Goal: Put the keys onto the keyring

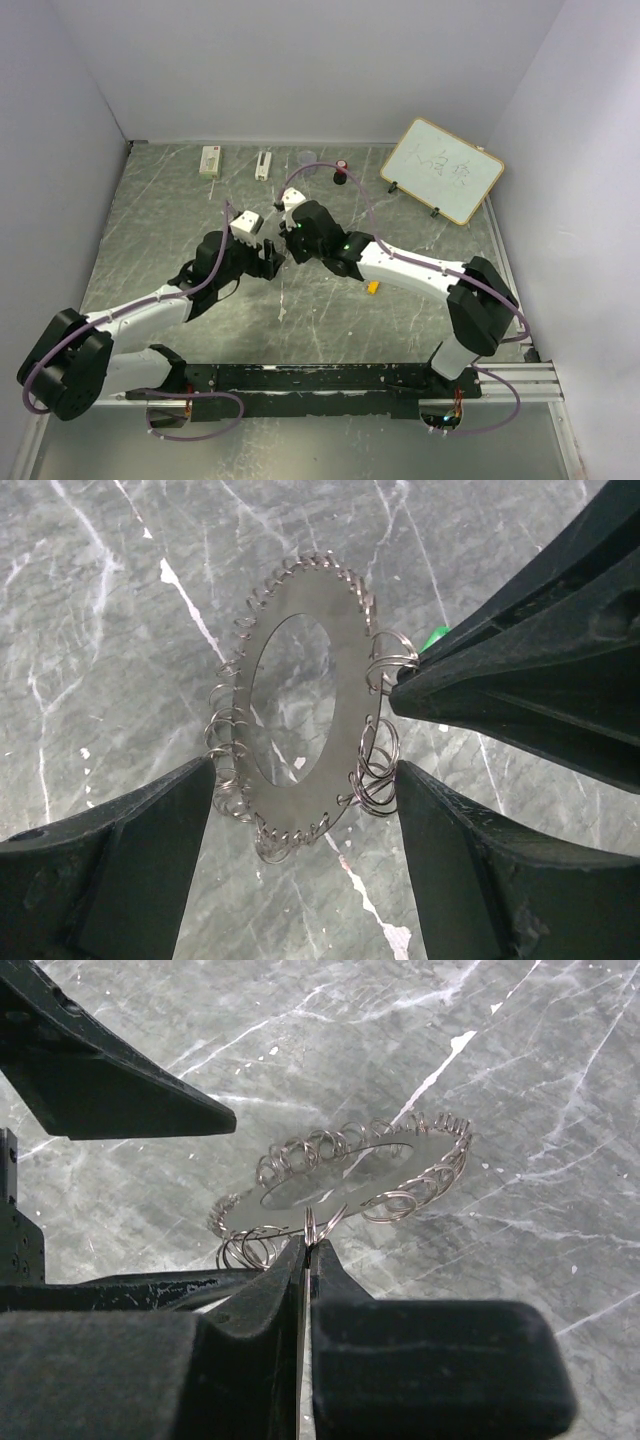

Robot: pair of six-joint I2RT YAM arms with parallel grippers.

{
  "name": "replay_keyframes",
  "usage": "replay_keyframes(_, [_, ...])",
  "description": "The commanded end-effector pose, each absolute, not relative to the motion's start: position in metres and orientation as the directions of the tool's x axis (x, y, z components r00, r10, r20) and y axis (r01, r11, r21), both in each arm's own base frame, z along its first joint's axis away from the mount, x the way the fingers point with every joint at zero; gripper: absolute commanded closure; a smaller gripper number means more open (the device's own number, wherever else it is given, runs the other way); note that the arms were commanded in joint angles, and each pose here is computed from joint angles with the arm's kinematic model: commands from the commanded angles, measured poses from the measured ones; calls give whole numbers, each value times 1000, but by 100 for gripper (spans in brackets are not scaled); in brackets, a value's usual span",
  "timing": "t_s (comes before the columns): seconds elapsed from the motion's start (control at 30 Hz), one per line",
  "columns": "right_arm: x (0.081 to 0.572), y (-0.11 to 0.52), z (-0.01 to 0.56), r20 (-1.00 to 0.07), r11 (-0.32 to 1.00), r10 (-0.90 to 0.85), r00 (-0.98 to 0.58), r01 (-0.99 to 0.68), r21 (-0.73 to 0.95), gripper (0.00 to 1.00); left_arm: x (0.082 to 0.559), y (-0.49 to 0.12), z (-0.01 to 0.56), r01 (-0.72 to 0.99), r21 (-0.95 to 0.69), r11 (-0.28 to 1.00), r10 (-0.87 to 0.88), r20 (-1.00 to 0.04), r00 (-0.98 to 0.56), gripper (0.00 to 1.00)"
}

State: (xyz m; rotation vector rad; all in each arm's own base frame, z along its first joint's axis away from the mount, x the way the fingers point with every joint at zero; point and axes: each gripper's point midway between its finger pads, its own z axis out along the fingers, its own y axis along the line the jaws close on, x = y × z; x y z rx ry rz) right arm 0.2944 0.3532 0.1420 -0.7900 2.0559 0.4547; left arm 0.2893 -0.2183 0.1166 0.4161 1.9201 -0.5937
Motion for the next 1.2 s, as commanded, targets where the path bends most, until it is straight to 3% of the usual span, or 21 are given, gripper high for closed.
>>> replay_keyframes(0.0, [295, 360, 172, -873, 713, -321, -367, -700, 32, 100, 294, -237, 143, 607, -206, 768, -6, -949, -315, 17])
replay_keyframes(0.33, [293, 359, 179, -881, 706, -312, -356, -707, 36, 100, 297, -258, 144, 661, -205, 721, 12, -951, -309, 21])
replay_keyframes(0.57, [292, 359, 185, -885, 706, -305, -351, -708, 38, 100, 292, -261, 145, 670, -193, 717, 16, -956, -293, 18])
replay_keyframes(0.63, [291, 359, 186, -886, 702, -304, -349, -711, 39, 100, 295, -260, 141, 661, -189, 727, 26, -953, -301, 27])
replay_keyframes(0.73, [293, 357, 187, -885, 708, -307, -350, -706, 33, 100, 297, -260, 141, 653, -189, 733, 26, -952, -304, 71])
replay_keyframes(0.8, [294, 355, 188, -885, 717, -307, -351, -696, 27, 100, 298, -259, 141, 648, -188, 738, 26, -952, -306, 90])
replay_keyframes(1.03, [294, 350, 187, -881, 732, -307, -359, -681, 23, 100, 300, -249, 142, 606, -176, 776, 18, -954, -300, 93])
replay_keyframes(1.17, [298, 341, 195, -890, 769, -277, -362, -639, 20, 80, 301, -241, 148, 576, -174, 799, 2, -956, -292, 93])
